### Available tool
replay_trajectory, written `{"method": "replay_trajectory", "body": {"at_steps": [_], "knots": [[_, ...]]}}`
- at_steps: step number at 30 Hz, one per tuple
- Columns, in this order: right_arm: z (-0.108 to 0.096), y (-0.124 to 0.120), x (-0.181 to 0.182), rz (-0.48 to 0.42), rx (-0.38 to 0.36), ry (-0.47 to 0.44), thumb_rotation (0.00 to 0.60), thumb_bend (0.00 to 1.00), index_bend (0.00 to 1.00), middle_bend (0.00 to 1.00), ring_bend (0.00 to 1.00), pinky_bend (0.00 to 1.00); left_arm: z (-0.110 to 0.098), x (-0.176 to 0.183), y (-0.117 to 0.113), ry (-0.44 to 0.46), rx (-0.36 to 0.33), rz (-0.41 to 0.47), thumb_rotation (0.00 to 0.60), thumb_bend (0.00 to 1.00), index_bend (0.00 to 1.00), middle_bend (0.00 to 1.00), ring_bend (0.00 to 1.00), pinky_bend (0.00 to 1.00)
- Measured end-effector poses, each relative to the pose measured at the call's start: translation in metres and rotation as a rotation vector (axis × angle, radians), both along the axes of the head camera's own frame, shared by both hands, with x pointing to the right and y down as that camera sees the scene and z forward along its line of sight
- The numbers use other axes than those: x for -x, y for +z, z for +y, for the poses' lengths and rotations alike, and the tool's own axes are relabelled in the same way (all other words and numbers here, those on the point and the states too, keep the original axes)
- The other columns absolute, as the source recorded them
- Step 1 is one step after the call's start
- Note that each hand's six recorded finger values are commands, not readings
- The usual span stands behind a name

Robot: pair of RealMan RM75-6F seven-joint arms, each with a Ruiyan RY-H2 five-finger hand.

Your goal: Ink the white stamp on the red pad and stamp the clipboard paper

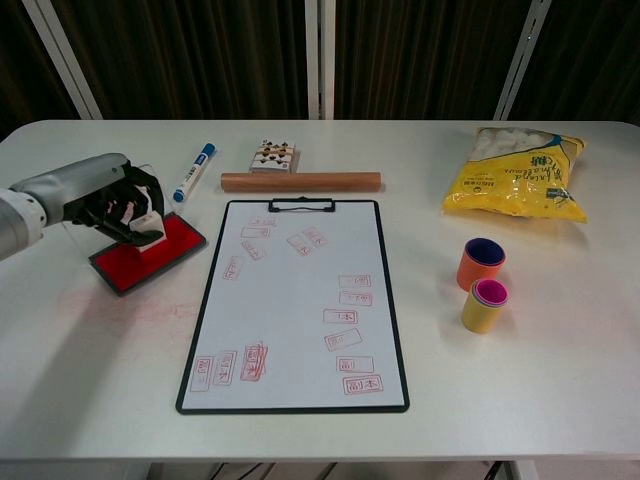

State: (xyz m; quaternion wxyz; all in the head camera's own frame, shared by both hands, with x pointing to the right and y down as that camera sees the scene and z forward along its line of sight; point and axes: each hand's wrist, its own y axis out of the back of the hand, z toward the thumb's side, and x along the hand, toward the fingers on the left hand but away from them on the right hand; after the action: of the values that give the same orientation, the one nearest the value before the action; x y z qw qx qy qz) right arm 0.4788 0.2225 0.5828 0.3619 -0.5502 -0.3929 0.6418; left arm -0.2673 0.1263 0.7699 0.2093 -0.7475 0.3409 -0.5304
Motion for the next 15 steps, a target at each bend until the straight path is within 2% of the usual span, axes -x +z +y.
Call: {"method": "replay_trajectory", "body": {"at_steps": [7, 15], "knots": [[-0.001, -0.001, 0.0, -0.001, -0.005, -0.003, 0.6, 0.27, 0.0, 0.0, 0.0, 0.0, -0.007, -0.014, -0.018, -0.021, -0.014, 0.081, 0.6, 0.38, 0.61, 0.69, 0.79, 0.91], [0.001, 0.0, 0.001, -0.006, 0.001, -0.007, 0.6, 0.27, 0.0, 0.0, 0.0, 0.0, -0.012, -0.047, -0.044, -0.058, 0.006, 0.228, 0.6, 0.38, 0.61, 0.69, 0.79, 0.91]]}}
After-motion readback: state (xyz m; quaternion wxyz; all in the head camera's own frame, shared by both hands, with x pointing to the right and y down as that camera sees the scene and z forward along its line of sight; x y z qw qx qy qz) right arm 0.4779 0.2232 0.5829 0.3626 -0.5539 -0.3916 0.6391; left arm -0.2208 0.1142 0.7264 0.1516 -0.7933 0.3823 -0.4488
